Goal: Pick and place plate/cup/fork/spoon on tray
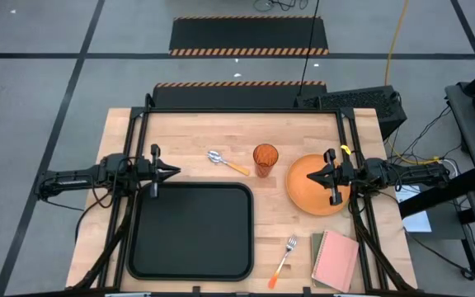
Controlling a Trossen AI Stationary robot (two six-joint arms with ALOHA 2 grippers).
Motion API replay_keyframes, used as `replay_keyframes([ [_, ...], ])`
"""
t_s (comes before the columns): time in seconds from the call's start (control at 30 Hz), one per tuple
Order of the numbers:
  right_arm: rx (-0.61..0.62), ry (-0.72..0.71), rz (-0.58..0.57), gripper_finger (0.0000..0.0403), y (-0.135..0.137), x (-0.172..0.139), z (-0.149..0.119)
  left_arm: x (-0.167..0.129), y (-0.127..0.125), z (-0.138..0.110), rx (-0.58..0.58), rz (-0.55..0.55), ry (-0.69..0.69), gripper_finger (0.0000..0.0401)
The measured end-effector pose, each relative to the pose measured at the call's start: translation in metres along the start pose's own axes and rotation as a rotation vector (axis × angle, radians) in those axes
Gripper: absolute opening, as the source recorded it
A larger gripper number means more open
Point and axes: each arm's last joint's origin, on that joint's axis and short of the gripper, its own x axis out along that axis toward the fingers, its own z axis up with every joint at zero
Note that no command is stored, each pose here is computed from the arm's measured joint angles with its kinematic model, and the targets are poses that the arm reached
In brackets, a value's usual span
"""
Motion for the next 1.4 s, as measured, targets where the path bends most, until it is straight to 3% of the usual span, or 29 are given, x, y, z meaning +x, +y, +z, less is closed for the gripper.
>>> replay_keyframes([
  [0.3,0.0,0.0,0.0,0.0,0.0,0.0,0.0,0.0,0.0,0.0,0.0,0.0,0.0,0.0033],
  [0.53,0.077,-0.016,0.0,0.0,0.0,0.0,0.002,0.0,0.0,0.0,0.0,0.0,0.0,0.0033],
  [0.97,0.002,-0.279,-0.013,0.0,-0.001,-0.003,0.028,0.0,0.0,0.0,0.0,0.006,0.0,0.0033],
  [1.4,0.001,-0.316,-0.018,0.0,-0.001,0.013,0.118,0.0,0.001,0.004,0.002,0.019,-0.042,0.0033],
])
